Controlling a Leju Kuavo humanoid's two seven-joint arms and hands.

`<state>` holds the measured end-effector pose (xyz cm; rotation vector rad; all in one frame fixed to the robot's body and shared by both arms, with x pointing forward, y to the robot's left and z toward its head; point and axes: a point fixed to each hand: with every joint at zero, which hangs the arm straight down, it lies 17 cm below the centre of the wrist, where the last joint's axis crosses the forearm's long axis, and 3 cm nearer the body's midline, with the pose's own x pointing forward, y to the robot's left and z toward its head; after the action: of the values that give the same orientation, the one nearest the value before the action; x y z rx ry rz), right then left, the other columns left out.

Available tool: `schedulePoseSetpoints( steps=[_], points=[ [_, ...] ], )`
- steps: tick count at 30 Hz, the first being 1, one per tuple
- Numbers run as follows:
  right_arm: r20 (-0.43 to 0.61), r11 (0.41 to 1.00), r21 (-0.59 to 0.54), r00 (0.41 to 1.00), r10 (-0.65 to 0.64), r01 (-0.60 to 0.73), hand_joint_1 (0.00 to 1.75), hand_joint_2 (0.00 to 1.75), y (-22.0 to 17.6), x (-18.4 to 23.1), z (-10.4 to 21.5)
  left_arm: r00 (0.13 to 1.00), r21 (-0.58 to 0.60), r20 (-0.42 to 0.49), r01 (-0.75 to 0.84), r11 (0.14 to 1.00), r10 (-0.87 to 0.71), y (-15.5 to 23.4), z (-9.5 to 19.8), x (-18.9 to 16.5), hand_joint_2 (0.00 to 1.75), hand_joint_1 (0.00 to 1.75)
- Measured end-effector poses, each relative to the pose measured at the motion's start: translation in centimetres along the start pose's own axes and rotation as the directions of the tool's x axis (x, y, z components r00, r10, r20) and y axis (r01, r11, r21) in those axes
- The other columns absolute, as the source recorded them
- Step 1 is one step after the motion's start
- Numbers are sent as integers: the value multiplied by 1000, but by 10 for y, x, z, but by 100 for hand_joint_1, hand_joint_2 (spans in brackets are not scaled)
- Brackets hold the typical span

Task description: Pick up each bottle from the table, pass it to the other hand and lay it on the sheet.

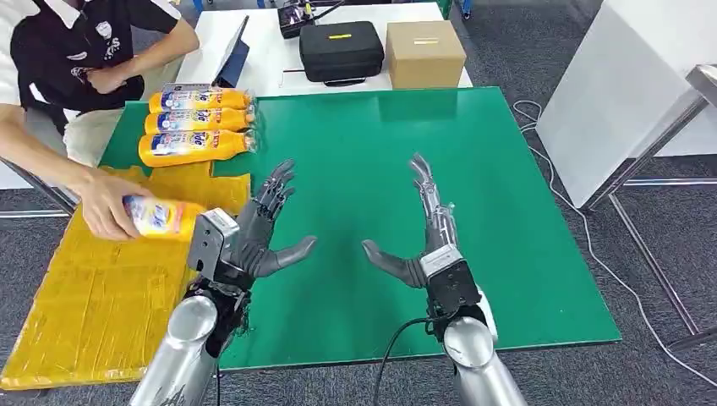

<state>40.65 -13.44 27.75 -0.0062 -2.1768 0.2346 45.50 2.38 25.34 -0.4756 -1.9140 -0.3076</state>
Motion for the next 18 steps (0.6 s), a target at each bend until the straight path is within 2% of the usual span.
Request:
schedulePoseSetpoints(
  steps=[5,10,18],
  points=[
    [-36,999,38,999,-19,20,0,175,7,-6,-1,1000,19,-10,4,1000,-3,6,-1,-3,175,0],
    [-90,991,108,994,-69,79,0,175,11,-17,3,999,67,-30,34,997,-32,30,2,-8,175,0],
    [-102,990,115,993,-64,76,0,175,2,-22,5,998,90,-41,52,995,-49,45,7,-13,175,0]
  ],
)
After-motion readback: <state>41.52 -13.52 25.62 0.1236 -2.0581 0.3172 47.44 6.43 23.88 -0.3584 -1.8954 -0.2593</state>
